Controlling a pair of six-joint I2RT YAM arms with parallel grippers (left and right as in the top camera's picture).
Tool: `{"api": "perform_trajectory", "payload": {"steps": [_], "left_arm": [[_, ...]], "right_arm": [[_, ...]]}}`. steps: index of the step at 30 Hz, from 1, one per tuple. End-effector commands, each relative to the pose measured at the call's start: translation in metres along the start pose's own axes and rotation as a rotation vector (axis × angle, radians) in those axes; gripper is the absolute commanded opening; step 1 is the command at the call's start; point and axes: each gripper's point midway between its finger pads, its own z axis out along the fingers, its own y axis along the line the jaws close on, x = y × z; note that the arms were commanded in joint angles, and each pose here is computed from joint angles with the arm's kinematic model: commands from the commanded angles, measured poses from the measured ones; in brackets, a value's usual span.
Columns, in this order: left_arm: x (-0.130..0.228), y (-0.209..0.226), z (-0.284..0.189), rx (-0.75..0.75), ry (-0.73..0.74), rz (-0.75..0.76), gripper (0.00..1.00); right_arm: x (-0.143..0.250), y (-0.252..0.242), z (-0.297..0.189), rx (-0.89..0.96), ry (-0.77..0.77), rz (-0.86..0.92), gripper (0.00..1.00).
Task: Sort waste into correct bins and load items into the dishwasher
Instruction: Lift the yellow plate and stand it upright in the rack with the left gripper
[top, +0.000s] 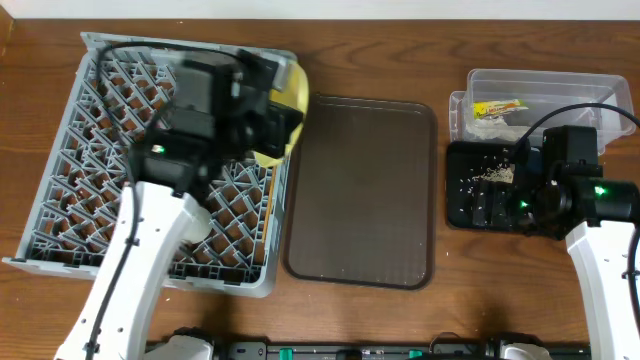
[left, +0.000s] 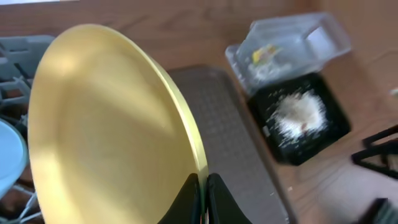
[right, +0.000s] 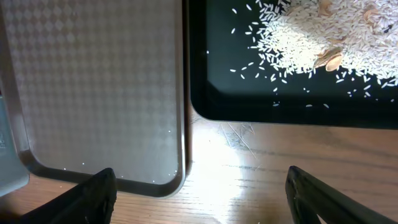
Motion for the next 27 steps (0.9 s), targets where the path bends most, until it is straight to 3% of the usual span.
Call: {"api": "perform_trajectory", "payload": {"steps": [1, 7, 27], "left_arm": [[-0.011, -0.016, -0.012, 0.181, -0.025, -0.025, 0.06], [-0.01, -0.009, -0.009, 0.277, -0.009, -0.081, 0.06], [0.004, 0.03, 0.032, 0.242, 0.071, -0.174, 0.06]], "right_arm": [[-0.004, 0.0, -0.006, -0.002, -0.023, 0.009, 0.84], [-0.004, 0.0, -0.006, -0.002, -0.023, 0.01, 0.84], [-0.003, 0.0, -0.006, -0.001, -0.019, 0.01, 0.84]]}}
